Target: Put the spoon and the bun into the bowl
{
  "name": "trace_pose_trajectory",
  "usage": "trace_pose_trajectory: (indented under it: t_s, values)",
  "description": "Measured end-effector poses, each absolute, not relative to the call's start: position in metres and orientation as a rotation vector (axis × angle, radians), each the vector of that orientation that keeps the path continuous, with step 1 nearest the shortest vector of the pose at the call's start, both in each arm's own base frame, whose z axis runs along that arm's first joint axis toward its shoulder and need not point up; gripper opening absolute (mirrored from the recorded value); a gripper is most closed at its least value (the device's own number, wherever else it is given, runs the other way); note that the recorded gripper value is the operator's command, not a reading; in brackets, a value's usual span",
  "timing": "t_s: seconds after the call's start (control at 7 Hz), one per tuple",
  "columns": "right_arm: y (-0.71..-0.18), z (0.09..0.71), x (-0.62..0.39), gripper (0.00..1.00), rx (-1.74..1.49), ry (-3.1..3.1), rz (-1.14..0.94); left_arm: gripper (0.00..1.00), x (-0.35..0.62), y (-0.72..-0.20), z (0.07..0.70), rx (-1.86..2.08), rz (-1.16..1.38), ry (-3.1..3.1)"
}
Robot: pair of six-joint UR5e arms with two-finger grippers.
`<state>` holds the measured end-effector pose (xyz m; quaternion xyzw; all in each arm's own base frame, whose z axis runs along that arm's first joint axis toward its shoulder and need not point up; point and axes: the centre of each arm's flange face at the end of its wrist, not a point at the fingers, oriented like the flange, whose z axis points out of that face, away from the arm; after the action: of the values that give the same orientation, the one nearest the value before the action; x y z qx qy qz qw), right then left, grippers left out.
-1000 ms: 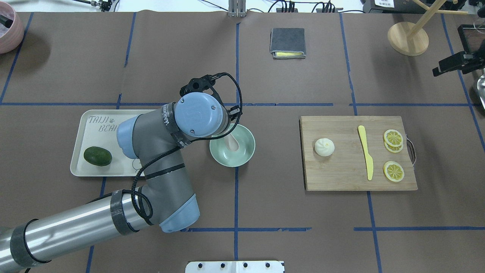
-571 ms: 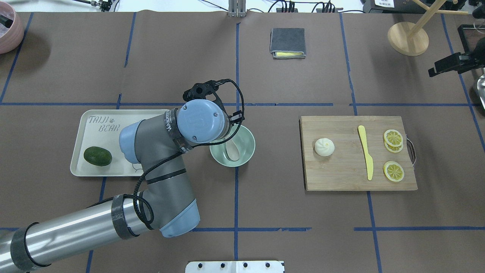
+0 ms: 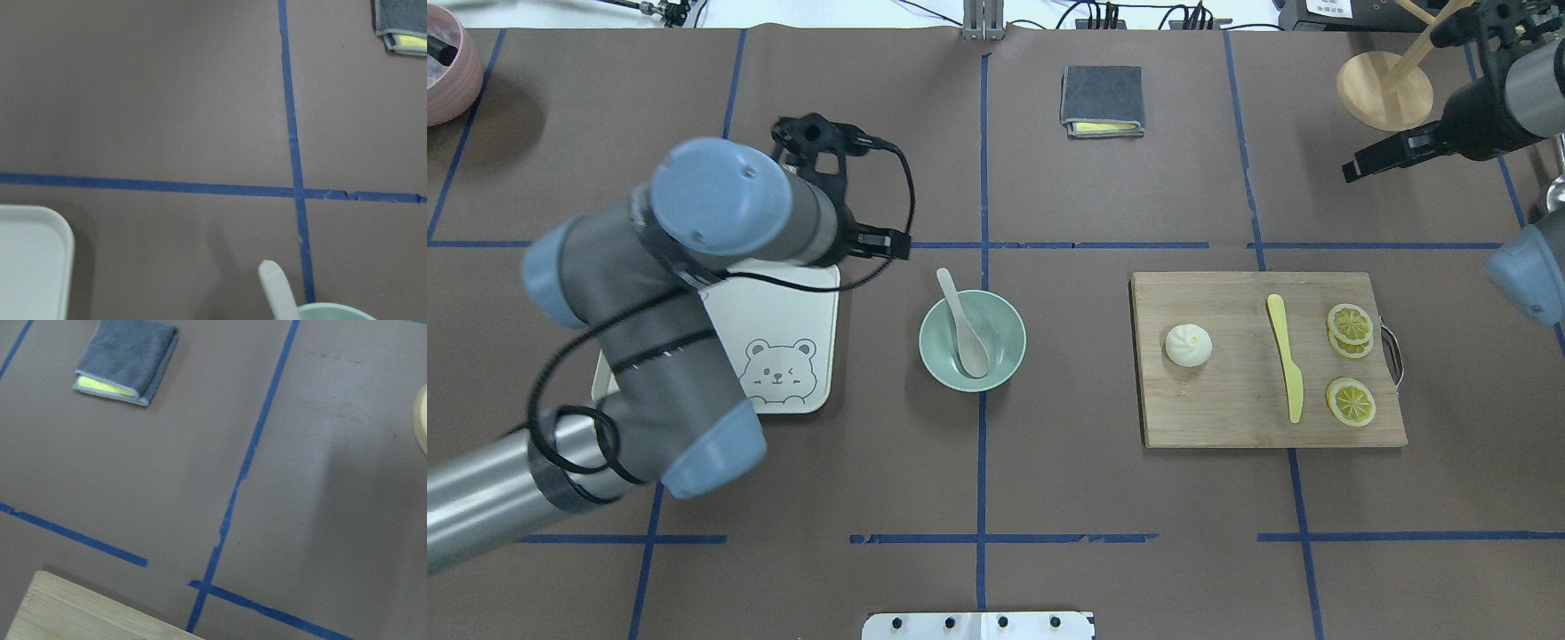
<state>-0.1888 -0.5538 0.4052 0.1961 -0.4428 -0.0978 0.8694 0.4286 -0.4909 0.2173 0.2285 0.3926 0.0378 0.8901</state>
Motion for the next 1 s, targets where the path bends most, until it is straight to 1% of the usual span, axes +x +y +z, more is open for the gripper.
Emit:
trace_pose_trajectory:
  t_s: [0.29, 0.43, 0.57, 0.71, 0.86, 1.0]
  values:
    - [-0.544, 0.361, -0.221, 1.00, 0.397, -0.948, -0.234, 1.00, 0.308, -0.556, 0.270, 0.565, 0.354, 0.686]
    - [-0.539, 0.320, -0.237, 1.00, 0.353, -0.942, -0.220, 1.00, 0.230, -0.583, 0.313, 0.552, 0.442, 0.662]
    - [-0.525, 0.284, -0.254, 1.00, 0.312, -0.916, -0.206, 1.00, 0.151, -0.593, 0.379, 0.478, 0.457, 0.687]
    - [-0.507, 0.265, -0.273, 1.00, 0.290, -0.886, -0.191, 1.00, 0.084, -0.592, 0.444, 0.410, 0.425, 0.707]
    - [-0.493, 0.259, -0.294, 1.00, 0.279, -0.863, -0.178, 1.00, 0.022, -0.591, 0.505, 0.360, 0.391, 0.696]
    - [-0.483, 0.260, -0.308, 1.00, 0.273, -0.850, -0.175, 1.00, -0.021, -0.586, 0.552, 0.309, 0.375, 0.684]
